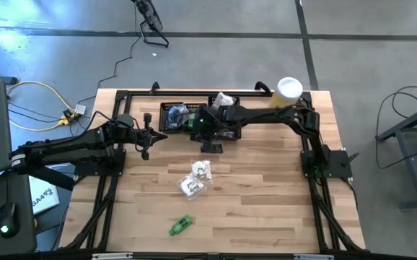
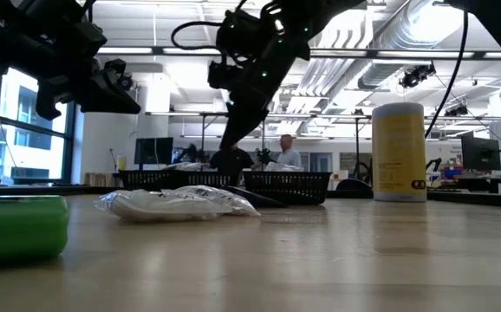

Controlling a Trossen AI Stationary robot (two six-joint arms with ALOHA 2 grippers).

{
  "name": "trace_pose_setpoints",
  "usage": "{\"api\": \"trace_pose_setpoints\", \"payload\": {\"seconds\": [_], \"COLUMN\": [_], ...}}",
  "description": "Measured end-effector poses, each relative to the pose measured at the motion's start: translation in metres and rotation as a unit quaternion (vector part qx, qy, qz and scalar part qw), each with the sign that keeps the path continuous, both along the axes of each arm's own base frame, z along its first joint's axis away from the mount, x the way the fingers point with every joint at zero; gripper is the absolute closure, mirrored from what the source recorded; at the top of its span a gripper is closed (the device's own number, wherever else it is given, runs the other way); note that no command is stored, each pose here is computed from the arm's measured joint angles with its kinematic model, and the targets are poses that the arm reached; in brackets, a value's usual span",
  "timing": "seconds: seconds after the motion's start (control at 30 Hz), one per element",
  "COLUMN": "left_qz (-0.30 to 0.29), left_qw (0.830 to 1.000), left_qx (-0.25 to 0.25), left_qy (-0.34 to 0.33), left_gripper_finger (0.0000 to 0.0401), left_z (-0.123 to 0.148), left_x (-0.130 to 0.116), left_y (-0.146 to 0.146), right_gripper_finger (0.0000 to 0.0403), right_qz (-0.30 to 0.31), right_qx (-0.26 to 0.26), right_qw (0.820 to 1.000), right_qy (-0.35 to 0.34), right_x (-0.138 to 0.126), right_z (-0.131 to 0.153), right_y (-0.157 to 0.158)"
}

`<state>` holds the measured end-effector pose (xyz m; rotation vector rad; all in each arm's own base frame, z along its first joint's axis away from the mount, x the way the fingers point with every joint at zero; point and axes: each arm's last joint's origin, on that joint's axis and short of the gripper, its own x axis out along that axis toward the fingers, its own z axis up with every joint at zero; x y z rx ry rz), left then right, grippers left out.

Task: Pick & Place Travel size toiletries
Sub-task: Put the blue shave cream into the bottom black bin

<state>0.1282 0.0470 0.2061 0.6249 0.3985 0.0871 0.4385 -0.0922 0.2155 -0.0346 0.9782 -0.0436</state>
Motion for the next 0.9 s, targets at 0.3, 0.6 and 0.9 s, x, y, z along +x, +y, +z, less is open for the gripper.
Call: {"api": "trace_pose_setpoints", "payload": {"seconds": [0.3, 0.6, 0.9], "left_qz": [0.000, 0.000, 0.000], "left_qw": [1.000, 1.000, 1.000], "left_qx": [0.000, -0.001, -0.001], "left_qy": [0.000, 0.000, 0.000], "left_gripper_finger": [0.0400, 0.0400, 0.0400], "left_z": [0.000, 0.000, 0.000], "left_x": [0.000, 0.000, 0.000], "left_y": [0.000, 0.000, 0.000], "right_gripper_finger": [0.0373, 0.0212, 0.0118], "right_qz": [0.009, 0.010, 0.000], "right_qx": [-0.016, -0.018, 0.012], "right_qw": [1.000, 1.000, 1.000], "right_qy": [0.001, 0.000, -0.010], "right_x": [0.003, 0.004, 0.005], "right_z": [0.000, 0.000, 0.000], "right_y": [0.015, 0.017, 0.018]}}
